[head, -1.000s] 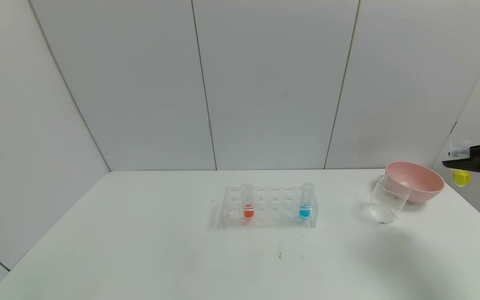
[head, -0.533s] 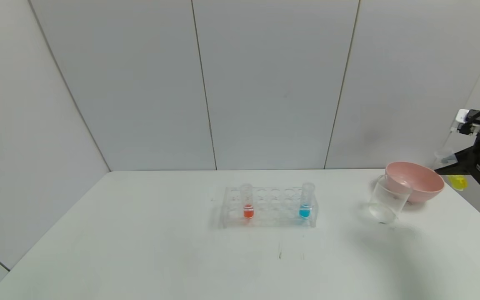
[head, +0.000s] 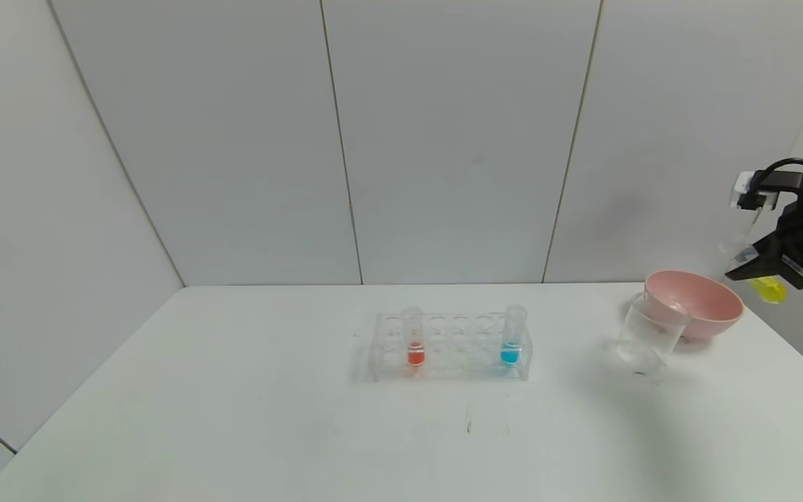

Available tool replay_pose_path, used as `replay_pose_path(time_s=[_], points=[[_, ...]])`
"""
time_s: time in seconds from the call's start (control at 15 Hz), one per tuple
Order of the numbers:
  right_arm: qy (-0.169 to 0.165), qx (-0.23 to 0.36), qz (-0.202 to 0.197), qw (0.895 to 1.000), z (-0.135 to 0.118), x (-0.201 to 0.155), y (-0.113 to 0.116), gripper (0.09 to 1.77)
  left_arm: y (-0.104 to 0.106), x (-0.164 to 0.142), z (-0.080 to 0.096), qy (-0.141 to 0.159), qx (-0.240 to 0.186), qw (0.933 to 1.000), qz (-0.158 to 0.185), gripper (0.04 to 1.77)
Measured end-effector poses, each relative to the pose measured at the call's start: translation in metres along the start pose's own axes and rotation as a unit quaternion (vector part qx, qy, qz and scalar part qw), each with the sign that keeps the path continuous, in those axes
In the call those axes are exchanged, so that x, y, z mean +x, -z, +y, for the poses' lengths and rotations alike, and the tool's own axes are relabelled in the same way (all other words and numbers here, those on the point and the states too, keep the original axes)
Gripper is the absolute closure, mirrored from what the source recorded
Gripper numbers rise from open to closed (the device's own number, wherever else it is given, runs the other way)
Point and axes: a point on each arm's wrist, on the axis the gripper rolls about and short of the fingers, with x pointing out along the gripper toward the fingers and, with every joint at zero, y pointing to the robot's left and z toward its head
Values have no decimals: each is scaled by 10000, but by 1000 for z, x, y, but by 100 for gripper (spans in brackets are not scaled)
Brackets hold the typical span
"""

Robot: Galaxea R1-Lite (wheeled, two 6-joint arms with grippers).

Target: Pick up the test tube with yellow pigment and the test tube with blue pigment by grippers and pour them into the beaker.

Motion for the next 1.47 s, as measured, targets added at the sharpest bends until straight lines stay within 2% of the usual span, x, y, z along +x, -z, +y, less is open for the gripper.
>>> replay_pose_path(time_s=[0.33,0.73,0.87,1.2,1.47], points=[[101,-79,419,9990,-3,16,-5,134,0,0,0,0,0,10000,0,5],[-253,-282,1070,9935,18,20,-15,134,0,0,0,-2,0,10000,2,5],[-240,-413,1316,9901,24,21,-21,134,0,0,0,-2,0,10000,0,5],[-179,-678,1587,9848,37,27,-36,134,0,0,0,0,0,10000,0,5],[-114,-828,1956,9771,44,36,-40,134,0,0,0,2,2,10000,0,5]])
